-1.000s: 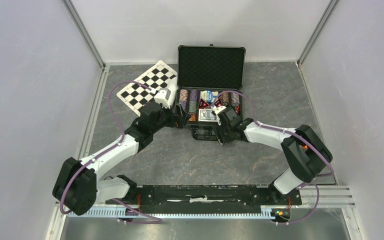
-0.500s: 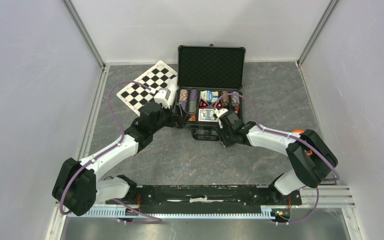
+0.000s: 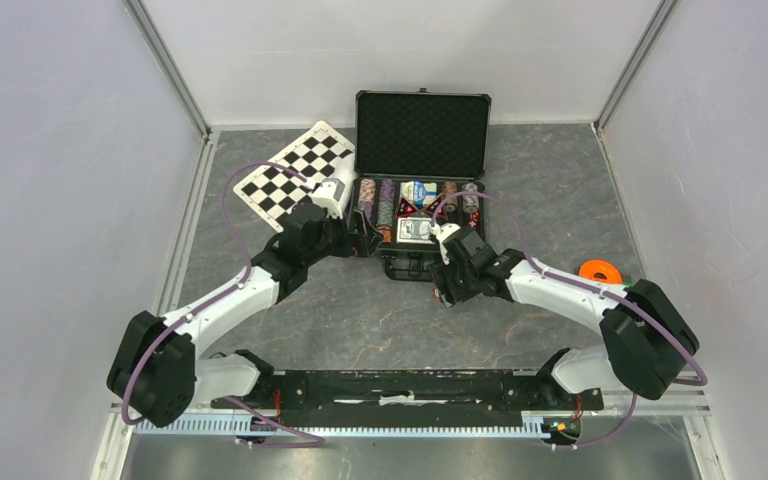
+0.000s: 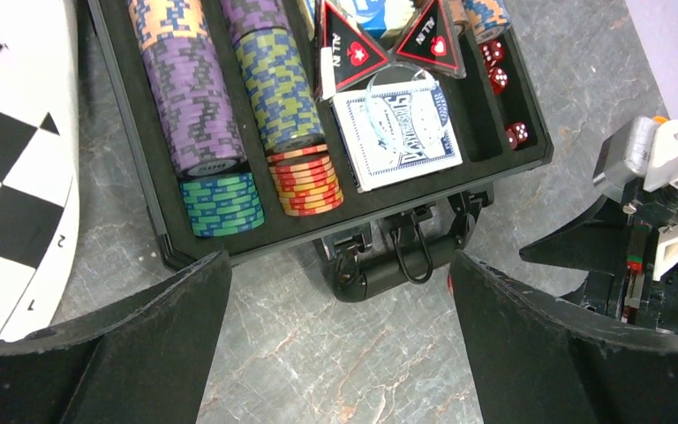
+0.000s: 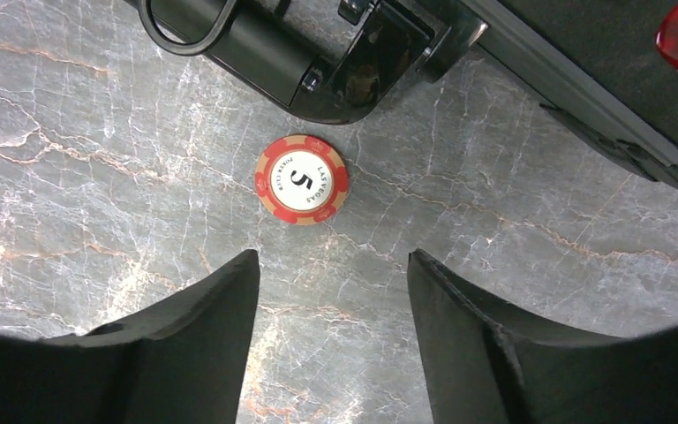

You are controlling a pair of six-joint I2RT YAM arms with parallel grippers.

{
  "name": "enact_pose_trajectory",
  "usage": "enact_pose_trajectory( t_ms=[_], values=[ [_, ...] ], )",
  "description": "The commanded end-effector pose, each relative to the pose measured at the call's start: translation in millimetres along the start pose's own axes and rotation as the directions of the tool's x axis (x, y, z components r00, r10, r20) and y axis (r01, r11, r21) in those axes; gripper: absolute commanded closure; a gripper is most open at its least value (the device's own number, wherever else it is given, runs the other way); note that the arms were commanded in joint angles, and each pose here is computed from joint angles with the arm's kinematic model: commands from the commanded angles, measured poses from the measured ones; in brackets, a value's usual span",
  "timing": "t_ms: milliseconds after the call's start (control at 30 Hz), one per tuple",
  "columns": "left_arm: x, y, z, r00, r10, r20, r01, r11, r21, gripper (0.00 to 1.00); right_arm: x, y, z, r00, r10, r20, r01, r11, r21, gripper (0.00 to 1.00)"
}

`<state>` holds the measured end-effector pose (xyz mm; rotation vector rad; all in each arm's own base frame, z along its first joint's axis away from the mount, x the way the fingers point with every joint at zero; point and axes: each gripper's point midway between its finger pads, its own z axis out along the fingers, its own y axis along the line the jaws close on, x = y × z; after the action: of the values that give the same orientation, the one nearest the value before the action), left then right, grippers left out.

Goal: Pack up texas hold em set

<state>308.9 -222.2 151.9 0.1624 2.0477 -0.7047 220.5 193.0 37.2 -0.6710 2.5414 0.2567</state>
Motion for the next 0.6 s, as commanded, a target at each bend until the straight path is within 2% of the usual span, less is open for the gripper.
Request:
enact_pose_trajectory(
  t_ms=[0, 67, 133, 333, 400, 467, 567],
  values=[
    [-5, 4, -1, 0.996, -0.083, -0.02, 0.081, 0.995, -0.063, 0.0, -23, 8, -2, 0.999, 0.008, 0.035, -0.007, 1.0, -0.024, 0.3],
    [2, 16, -5, 0.995, -0.082, -0.054, 0.074, 0.989, -0.128, 0.0, -27, 12, 3, 1.0, 0.012, 0.021, -0.012, 0.999, -0.033, 0.3],
    [1, 25, -10, 0.996, -0.079, -0.042, 0.07, 0.981, -0.181, 0.0, -30, 14, 7, 1.0, 0.014, 0.015, -0.014, 1.0, -0.027, 0.3],
    [-4, 43, -25, 0.993, -0.115, 0.031, 0.119, 0.951, -0.285, 0.0, -22, 12, 14, 0.99, 0.087, -0.112, -0.083, 0.996, 0.04, 0.28],
    [-4, 50, -30, 0.99, -0.127, 0.064, 0.141, 0.939, -0.314, 0.0, -19, 14, 12, 0.984, 0.12, -0.128, -0.116, 0.992, 0.041, 0.22],
    [-3, 56, -35, 0.987, -0.134, 0.09, 0.157, 0.928, -0.338, 0.0, -18, 14, 10, 0.981, 0.137, -0.138, -0.131, 0.99, 0.054, 0.19],
    [-3, 58, -39, 0.985, -0.129, 0.115, 0.16, 0.929, -0.335, 0.0, -19, 13, 14, 0.975, 0.14, -0.173, -0.128, 0.989, 0.079, 0.22]
  ],
)
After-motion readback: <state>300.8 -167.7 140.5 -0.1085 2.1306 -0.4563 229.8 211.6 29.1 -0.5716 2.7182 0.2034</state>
